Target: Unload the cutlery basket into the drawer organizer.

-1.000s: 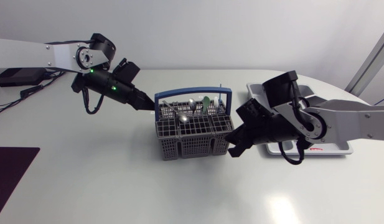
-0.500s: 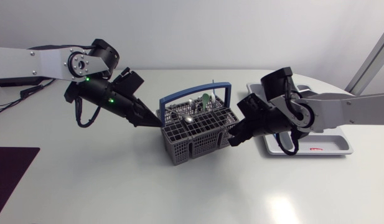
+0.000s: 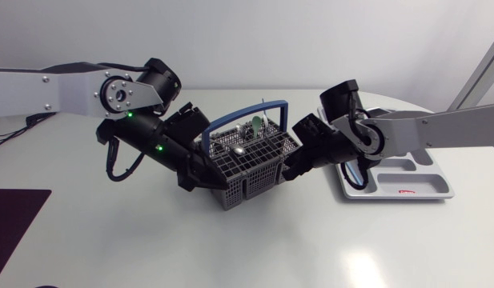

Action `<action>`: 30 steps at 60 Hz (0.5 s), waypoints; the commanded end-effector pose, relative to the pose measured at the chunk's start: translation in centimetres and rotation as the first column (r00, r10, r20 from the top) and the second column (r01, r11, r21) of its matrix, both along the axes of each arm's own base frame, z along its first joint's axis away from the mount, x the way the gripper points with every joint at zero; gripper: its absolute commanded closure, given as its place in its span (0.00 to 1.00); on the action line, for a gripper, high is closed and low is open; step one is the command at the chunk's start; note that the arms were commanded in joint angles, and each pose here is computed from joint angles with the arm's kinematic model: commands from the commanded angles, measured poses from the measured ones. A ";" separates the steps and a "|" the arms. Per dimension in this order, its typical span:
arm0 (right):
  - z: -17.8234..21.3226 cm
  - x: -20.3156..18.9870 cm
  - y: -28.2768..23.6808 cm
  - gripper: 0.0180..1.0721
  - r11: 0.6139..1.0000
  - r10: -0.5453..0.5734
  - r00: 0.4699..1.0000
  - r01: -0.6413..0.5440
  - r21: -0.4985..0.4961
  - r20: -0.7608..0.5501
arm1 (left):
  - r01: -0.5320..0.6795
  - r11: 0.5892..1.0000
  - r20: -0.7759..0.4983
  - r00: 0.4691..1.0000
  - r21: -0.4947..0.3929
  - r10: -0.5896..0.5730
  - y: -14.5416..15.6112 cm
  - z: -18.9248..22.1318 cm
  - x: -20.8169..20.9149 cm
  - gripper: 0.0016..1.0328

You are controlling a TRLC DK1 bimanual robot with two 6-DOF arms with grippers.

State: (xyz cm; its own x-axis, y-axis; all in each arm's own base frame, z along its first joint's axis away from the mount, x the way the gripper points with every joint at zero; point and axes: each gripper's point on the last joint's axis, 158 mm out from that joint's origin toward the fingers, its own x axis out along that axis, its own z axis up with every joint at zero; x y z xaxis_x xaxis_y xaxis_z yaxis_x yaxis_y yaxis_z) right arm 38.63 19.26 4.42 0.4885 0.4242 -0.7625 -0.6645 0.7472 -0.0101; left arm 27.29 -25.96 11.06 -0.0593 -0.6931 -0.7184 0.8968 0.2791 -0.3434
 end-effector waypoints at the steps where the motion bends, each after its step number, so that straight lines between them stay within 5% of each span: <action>1: 0.4 0.2 -0.4 0.86 1.000 -0.011 1.000 0.011 0.005 0.013 | -0.010 1.000 0.043 0.999 -0.021 0.011 0.9 1.8 -0.1 0.72; 17: 0.9 -0.7 -3.4 0.86 0.999 -0.043 0.999 0.042 0.009 0.026 | -0.180 0.982 0.133 0.974 -0.055 0.185 6.1 4.4 4.9 0.72; 30: 1.0 0.0 -3.7 0.86 0.998 -0.059 0.998 0.059 0.014 0.028 | -0.259 0.962 0.180 0.945 -0.087 0.271 6.7 3.9 9.3 0.72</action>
